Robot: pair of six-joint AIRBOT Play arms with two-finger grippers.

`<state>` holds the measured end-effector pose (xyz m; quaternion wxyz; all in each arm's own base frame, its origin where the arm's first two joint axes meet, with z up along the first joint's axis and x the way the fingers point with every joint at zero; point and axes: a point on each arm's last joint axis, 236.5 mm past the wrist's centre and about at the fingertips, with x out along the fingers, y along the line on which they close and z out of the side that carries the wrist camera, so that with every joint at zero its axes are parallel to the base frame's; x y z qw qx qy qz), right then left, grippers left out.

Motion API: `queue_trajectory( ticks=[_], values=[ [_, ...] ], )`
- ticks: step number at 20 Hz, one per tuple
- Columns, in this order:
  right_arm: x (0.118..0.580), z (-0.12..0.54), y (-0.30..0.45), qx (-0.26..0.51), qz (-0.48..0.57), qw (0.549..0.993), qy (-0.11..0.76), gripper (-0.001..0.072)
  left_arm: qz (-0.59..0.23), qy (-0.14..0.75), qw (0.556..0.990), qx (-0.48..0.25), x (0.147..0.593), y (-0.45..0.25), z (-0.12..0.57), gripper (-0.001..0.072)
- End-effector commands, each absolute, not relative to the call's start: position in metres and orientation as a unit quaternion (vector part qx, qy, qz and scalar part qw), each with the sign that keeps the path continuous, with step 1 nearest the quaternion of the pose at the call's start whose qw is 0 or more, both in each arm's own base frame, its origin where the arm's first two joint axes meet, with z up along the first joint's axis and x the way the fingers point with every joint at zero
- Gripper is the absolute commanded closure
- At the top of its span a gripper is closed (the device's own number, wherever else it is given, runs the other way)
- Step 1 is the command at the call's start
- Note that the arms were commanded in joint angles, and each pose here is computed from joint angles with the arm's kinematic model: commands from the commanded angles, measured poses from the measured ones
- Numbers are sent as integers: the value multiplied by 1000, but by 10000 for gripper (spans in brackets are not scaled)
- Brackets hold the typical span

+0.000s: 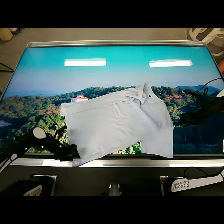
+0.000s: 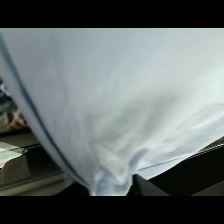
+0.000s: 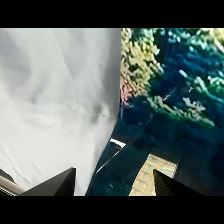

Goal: Fold the shirts.

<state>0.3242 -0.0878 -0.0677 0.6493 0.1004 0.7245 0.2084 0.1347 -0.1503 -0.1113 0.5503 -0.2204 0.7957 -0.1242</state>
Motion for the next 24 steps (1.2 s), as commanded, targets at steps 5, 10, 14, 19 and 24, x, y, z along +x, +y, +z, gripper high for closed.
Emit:
queue_trajectory(
  ticks=[5,10,14,19,24],
  values=[
    [315,-92,-70,116,237,645,717,170,-136,779,579,-202,151,-154,-108,683],
    [340,-104,-66,133,231,680,683,184,-147,758,602,-202,164,-157,-94,683],
    [351,-111,-44,123,251,680,678,227,-152,748,613,-202,170,-158,-88,683],
    [352,-107,-12,89,293,661,686,688,-164,736,640,-149,189,-147,-64,684],
    [434,66,-12,-4,289,821,492,690,-75,565,821,15,295,-68,98,684]
  ],
)
